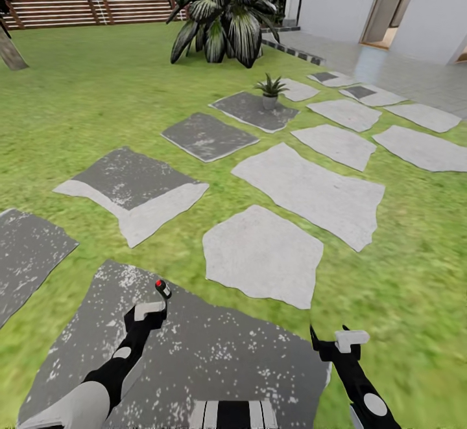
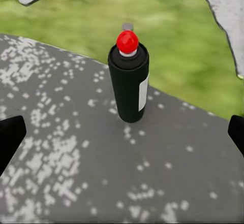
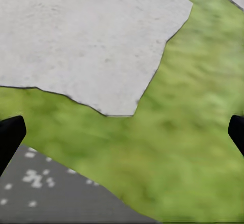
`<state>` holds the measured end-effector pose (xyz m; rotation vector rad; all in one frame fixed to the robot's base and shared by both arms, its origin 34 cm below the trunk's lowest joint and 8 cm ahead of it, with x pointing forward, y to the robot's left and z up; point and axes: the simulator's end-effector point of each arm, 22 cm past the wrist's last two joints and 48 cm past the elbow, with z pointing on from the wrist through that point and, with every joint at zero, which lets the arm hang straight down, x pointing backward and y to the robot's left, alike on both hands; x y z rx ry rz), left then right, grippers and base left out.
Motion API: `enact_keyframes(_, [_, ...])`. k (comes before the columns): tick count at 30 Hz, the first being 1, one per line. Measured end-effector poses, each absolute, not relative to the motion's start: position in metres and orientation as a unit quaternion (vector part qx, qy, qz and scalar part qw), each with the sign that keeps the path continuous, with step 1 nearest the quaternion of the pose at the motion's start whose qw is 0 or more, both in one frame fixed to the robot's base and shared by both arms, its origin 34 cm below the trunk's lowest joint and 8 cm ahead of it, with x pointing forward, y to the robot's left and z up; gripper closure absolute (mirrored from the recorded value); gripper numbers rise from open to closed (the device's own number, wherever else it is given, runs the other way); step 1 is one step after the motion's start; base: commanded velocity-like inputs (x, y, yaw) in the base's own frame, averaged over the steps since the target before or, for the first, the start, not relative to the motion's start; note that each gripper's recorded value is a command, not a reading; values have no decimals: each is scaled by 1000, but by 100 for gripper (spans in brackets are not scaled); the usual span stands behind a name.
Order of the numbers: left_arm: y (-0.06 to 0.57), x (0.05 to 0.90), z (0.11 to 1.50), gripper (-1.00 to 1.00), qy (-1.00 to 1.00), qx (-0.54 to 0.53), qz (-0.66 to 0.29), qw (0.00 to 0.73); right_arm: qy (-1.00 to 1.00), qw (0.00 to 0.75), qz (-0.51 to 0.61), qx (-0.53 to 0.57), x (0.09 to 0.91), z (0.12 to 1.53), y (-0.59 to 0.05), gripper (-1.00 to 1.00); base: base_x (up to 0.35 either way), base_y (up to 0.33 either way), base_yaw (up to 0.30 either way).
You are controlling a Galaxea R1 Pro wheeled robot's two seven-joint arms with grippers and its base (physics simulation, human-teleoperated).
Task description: Pick up the pesticide atomizer in the garden and spray insectifuge to fully cover both potted plants in the garden.
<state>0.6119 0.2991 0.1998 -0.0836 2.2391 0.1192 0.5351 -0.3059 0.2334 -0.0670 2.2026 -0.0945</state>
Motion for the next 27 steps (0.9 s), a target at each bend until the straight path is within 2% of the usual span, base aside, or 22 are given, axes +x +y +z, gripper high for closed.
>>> enact_keyframes(13, [302, 602, 183, -100, 905, -33, 51, 421, 898, 437, -38, -28, 526, 219, -306, -100, 3, 0, 0])
enact_keyframes(23, [301, 602, 183, -100, 905, -33, 50, 421, 898, 437, -38, -27, 526, 219, -307, -100, 93, 0, 0])
enact_keyframes(27, [301, 602, 183, -100, 905, -33, 49, 421, 898, 437, -38, -27, 527, 219, -306, -100, 241, -36, 0])
